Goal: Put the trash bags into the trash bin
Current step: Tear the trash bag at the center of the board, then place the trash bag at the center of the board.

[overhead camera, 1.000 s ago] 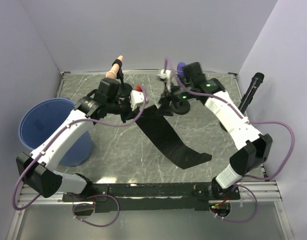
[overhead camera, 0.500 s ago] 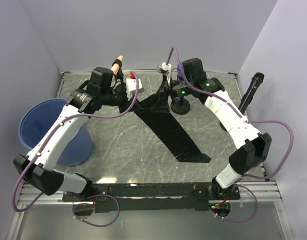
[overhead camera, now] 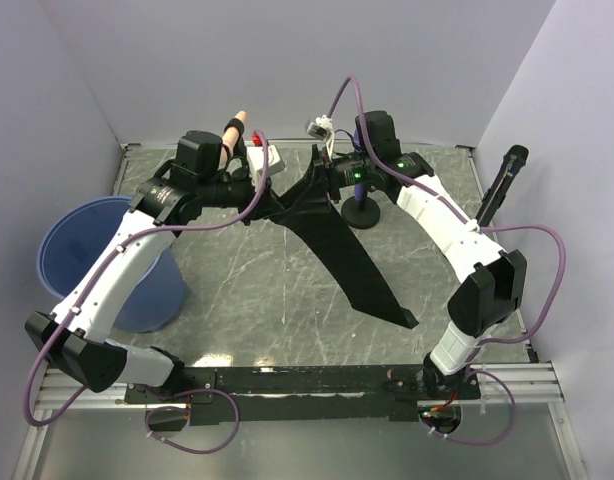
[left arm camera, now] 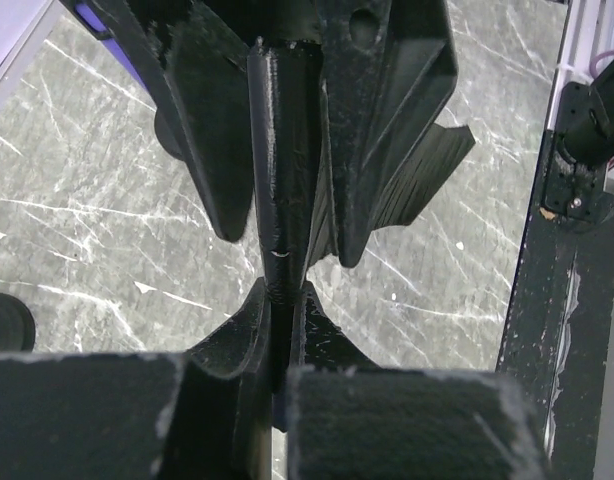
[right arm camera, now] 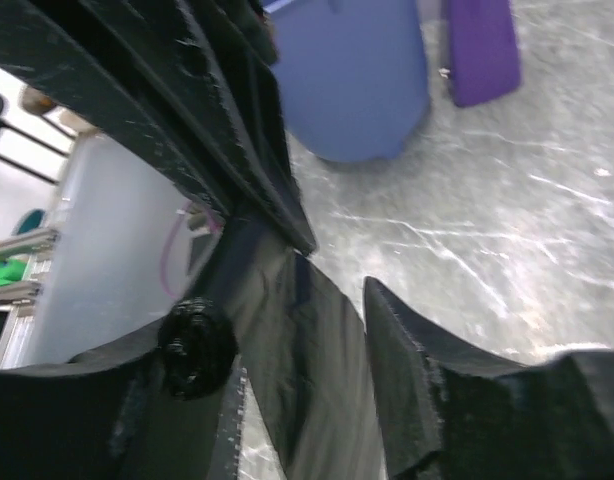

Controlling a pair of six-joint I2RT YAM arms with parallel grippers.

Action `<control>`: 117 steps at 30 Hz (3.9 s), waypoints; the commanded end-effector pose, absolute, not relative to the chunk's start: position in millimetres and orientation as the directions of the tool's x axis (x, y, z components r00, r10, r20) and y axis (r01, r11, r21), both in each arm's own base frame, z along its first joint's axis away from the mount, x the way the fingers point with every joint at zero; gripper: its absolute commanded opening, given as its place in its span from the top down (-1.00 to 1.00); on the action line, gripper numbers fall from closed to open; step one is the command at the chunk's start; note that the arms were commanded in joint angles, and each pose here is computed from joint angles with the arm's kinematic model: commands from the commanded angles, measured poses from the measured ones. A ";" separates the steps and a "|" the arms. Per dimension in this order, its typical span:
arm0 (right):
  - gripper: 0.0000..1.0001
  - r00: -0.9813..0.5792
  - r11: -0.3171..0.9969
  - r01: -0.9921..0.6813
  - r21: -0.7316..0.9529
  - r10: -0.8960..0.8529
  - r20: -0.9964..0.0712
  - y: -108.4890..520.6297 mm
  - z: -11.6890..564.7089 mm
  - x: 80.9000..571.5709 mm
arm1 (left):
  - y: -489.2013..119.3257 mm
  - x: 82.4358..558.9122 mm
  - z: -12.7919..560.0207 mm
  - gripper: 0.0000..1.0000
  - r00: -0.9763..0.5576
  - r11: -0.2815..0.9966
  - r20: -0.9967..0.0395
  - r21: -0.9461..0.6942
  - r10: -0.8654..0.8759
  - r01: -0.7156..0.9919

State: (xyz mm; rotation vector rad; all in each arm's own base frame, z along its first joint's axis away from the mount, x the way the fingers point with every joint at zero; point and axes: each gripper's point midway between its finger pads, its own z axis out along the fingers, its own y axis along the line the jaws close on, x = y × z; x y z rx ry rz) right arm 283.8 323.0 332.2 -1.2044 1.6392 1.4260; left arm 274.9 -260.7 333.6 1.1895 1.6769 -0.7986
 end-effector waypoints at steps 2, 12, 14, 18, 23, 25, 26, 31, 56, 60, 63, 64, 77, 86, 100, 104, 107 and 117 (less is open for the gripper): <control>-0.14 -0.378 -0.104 -0.910 0.401 -0.189 -0.907 330.0 343.8 275.4 | -262.6 270.7 362.8 0.99 -0.080 0.321 -0.952 0.019 0.294 0.947; -0.16 -0.382 -0.080 -0.912 0.403 -0.196 -0.903 331.4 339.3 278.9 | -262.3 272.9 363.5 0.99 -0.107 0.331 -0.957 -0.012 0.271 0.943; -0.35 -0.366 -0.065 -0.921 0.385 -0.201 -0.909 331.4 338.8 279.1 | -261.5 272.9 364.7 0.99 -0.111 0.334 -0.957 -0.016 0.267 0.942; -0.38 -0.330 -0.057 -0.936 0.347 -0.203 -0.922 331.3 341.8 278.1 | -260.1 272.3 364.6 0.99 -0.113 0.335 -0.958 -0.019 0.265 0.942; -0.07 -0.350 -0.056 -0.929 0.366 -0.191 -0.917 334.0 340.5 281.0 | -261.0 272.0 364.0 0.99 -0.121 0.331 -0.958 -0.029 0.259 0.943; 0.16 -0.356 -0.062 -0.926 0.373 -0.191 -0.915 334.7 339.7 281.0 | -261.2 272.0 364.3 0.99 -0.119 0.329 -0.959 -0.029 0.258 0.944; 0.30 -0.359 -0.063 -0.924 0.376 -0.191 -0.914 335.1 339.2 281.2 | -261.1 272.0 363.4 0.99 -0.123 0.331 -0.958 -0.032 0.259 0.943; 1.00 -0.350 -0.104 -0.921 0.375 -0.194 -0.916 333.4 343.0 276.8 | -259.0 274.8 362.1 0.99 -0.137 0.355 -0.957 -0.040 0.255 0.934; 1.00 -0.291 -0.501 -0.767 0.401 -0.285 -0.913 284.0 410.7 202.2 | -259.7 361.1 313.1 0.99 -0.413 0.576 -0.905 -0.287 0.099 0.765; 1.00 -0.327 -0.485 -0.759 0.434 -0.292 -0.899 270.8 412.3 189.5 | -244.9 371.6 306.4 0.99 -0.427 0.617 -0.901 -0.296 0.071 0.729; 1.00 -0.342 -0.466 -0.767 0.441 -0.284 -0.896 261.0 410.5 185.1 | -242.3 369.9 312.4 0.99 -0.415 0.588 -0.908 -0.304 0.059 0.750; 1.00 -0.355 -0.441 -0.778 0.447 -0.279 -0.892 257.4 406.3 188.6 | -244.7 364.0 318.7 0.99 -0.394 0.553 -0.917 -0.297 0.062 0.779; 1.00 -0.430 -0.244 -0.861 0.447 -0.121 -0.895 258.2 390.9 245.3 | -250.7 323.3 331.2 0.99 -0.357 0.415 -0.931 -0.295 0.079 0.861; 1.00 -0.246 0.256 -0.946 0.197 -0.172 -0.954 244.6 374.4 292.0 | -180.5 367.5 232.1 0.99 -0.458 0.797 -0.855 -0.092 0.245 0.597; 1.00 -0.122 0.579 -0.815 0.029 -0.122 -0.985 201.4 385.6 306.4 | -17.2 414.5 142.6 0.85 -0.633 0.907 -0.771 0.317 0.074 -0.279; 1.00 -0.104 0.625 -0.781 0.006 -0.120 -0.987 192.8 390.4 307.3 | 12.7 427.8 128.5 0.99 -0.662 0.769 -0.743 0.480 0.101 -0.421; 1.00 -0.097 0.634 -0.773 -0.005 -0.127 -0.987 189.9 389.4 305.8 | 20.7 437.5 108.8 0.58 -0.715 0.721 -0.687 0.561 0.131 -0.407; 1.00 -0.053 0.491 -0.871 -0.022 -0.139 -0.989 205.4 392.7 279.7 | -20.9 424.4 144.3 -0.43 -0.682 0.900 -0.731 0.310 0.020 -0.306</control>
